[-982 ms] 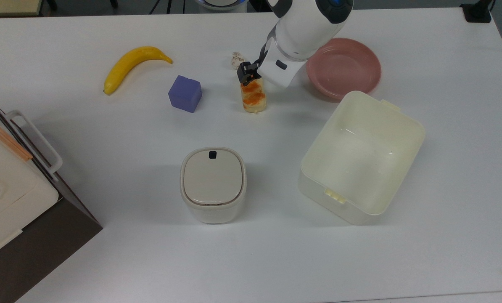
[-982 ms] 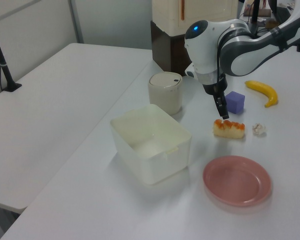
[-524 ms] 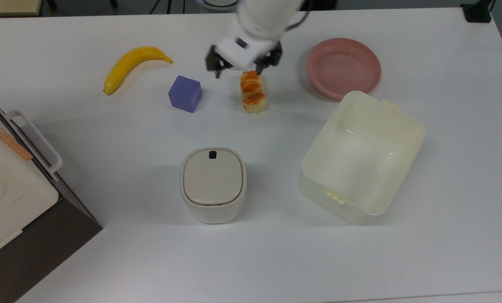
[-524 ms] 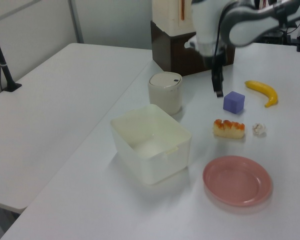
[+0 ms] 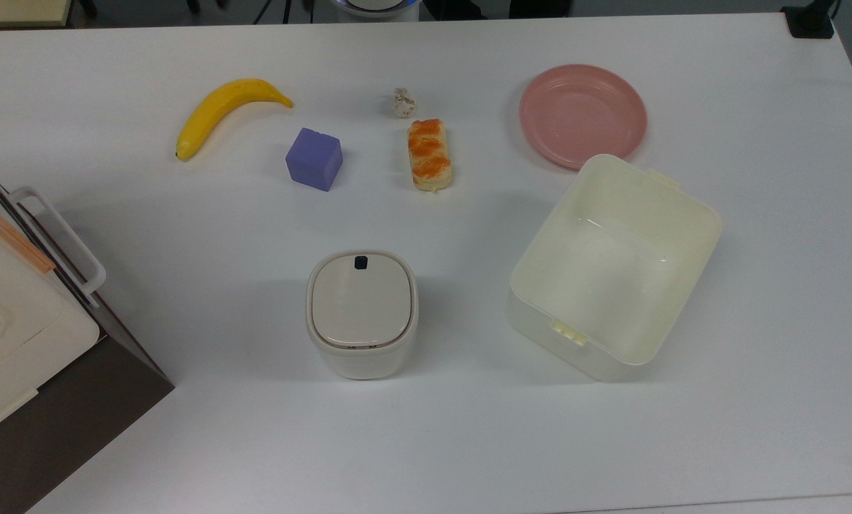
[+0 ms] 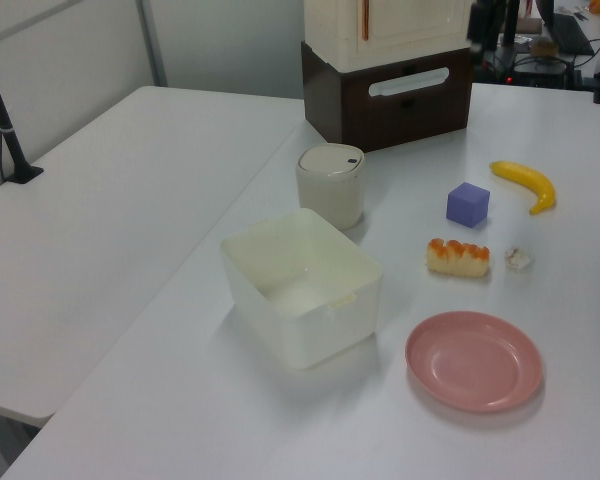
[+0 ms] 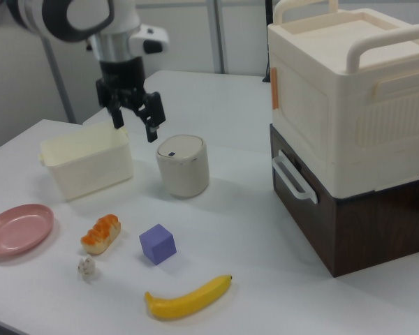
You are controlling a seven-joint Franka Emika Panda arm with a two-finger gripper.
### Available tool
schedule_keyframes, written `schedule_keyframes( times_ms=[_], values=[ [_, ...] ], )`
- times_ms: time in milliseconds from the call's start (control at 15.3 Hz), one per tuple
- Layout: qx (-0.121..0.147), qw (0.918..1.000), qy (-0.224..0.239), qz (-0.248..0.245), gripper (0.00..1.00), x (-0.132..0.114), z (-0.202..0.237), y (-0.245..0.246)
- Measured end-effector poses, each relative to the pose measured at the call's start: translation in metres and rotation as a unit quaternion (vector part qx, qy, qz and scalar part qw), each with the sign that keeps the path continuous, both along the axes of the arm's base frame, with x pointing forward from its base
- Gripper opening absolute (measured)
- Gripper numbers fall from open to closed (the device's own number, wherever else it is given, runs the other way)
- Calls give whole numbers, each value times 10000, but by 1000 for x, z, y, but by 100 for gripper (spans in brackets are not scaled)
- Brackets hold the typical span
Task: Put the bread on the table
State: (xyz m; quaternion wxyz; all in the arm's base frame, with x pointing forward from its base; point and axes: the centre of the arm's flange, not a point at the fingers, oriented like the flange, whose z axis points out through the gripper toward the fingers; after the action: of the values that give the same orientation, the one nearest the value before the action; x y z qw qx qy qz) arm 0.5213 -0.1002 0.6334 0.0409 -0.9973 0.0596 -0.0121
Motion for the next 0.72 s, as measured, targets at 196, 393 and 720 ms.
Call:
schedule_keyframes(
  times_ms=[196,393,720],
  values=[
    [204,9996,-54,-195,100,-18,23,-28],
    [210,9997,10,-134,100,-13,16,-21],
    [210,9997,40,-127,100,-11,13,-20]
  ],
)
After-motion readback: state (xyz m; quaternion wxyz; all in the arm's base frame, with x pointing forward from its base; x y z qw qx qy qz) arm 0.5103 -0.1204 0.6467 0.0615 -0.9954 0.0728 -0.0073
